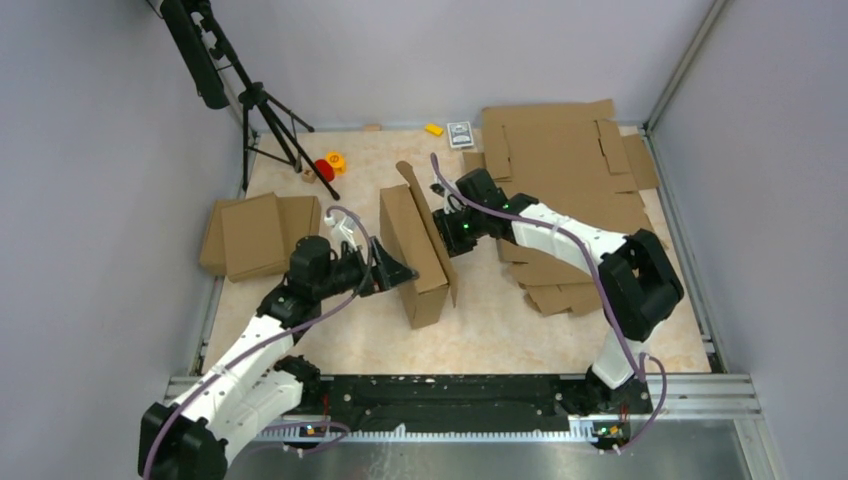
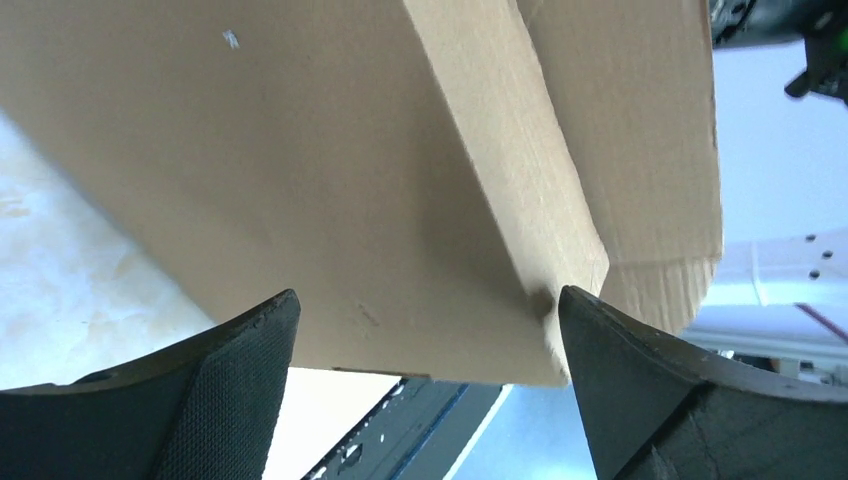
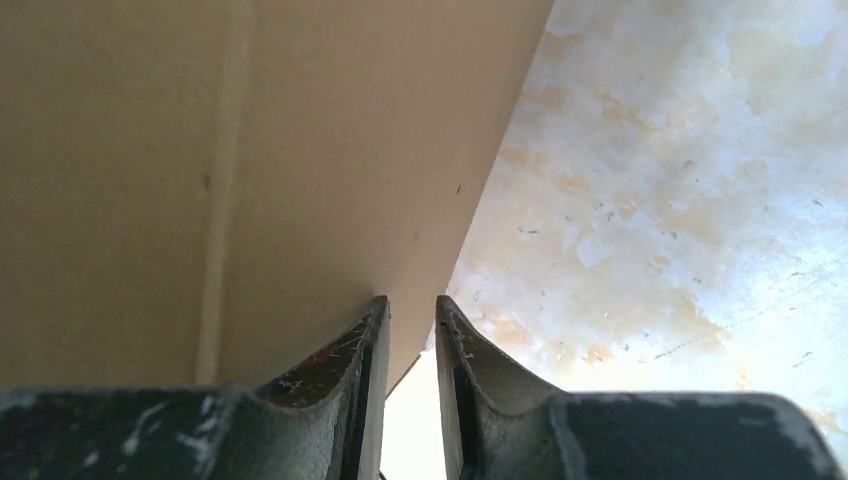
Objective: Fold the paper box
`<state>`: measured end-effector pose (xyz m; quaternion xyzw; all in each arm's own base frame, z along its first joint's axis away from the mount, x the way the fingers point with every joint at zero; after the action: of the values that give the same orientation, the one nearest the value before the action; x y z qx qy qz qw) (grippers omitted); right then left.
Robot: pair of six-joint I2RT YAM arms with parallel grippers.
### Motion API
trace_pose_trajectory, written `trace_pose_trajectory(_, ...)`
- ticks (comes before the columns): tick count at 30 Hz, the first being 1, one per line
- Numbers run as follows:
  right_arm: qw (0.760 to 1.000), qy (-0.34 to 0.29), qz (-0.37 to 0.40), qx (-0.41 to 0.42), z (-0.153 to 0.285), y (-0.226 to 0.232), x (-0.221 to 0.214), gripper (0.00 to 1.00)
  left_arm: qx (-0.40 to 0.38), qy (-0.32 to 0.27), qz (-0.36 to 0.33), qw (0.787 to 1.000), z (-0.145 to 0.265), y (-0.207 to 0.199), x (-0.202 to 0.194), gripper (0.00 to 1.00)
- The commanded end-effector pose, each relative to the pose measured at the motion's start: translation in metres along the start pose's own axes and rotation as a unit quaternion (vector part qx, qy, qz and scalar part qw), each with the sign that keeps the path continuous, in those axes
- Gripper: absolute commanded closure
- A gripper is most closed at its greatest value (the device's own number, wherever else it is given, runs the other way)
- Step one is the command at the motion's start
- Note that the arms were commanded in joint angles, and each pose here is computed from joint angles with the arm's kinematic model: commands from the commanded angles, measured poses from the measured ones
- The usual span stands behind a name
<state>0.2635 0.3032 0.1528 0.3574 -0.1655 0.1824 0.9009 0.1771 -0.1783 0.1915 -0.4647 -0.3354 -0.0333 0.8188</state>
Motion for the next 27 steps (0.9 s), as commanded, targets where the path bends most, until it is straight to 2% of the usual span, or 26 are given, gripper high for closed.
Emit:
trace_pose_trajectory(1, 1.0, -0.012, 0.024, -0.005, -0.001, 0.014, 0.01, 0.77, -0.036, -0.001, 0.028, 0.999, 0.011, -0.001, 0.004, 0.01)
trace_pose_trajectory(9, 0.999, -0.008, 0.037, -0.025, -0.007, 0.022, 0.009, 0.77, -0.05, 0.022, 0.021, 0.998, 0.02, -0.009, 0.002, 0.01)
trace_pose_trajectory(12, 0.999, -0.006, 0.037, -0.023, -0.007, 0.022, 0.007, 0.77, -0.049, 0.035, 0.026, 0.998, 0.018, -0.005, -0.002, 0.05)
trace_pose_trajectory(17, 0.999, -0.007, 0.036, -0.018, -0.005, 0.023, 0.005, 0.77, -0.078, 0.072, 0.02, 0.994, 0.02, -0.012, -0.007, 0.02)
trace_pose_trajectory(25, 0.999, -0.007, 0.034, -0.017, -0.005, 0.022, 0.002, 0.77, -0.042, 0.113, 0.029, 0.992, 0.018, 0.004, -0.02, 0.12)
trace_pose_trajectory(27, 0.999, -0.01, 0.035, -0.018, -0.004, 0.021, 0.001, 0.76, -0.041, 0.115, 0.031, 0.992, 0.017, 0.005, -0.02, 0.12)
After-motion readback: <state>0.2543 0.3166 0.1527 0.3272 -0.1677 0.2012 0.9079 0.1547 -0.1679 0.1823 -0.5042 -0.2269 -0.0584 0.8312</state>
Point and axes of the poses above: each gripper's point midway between its finger pads, its own z axis back along the fingers, its own y axis along the line the jaws close on, x = y × z, the point moved 5 cm from there along z, back along the fingers, and after that the axes turned 7 degrees about -z, right-handed, at the moved point
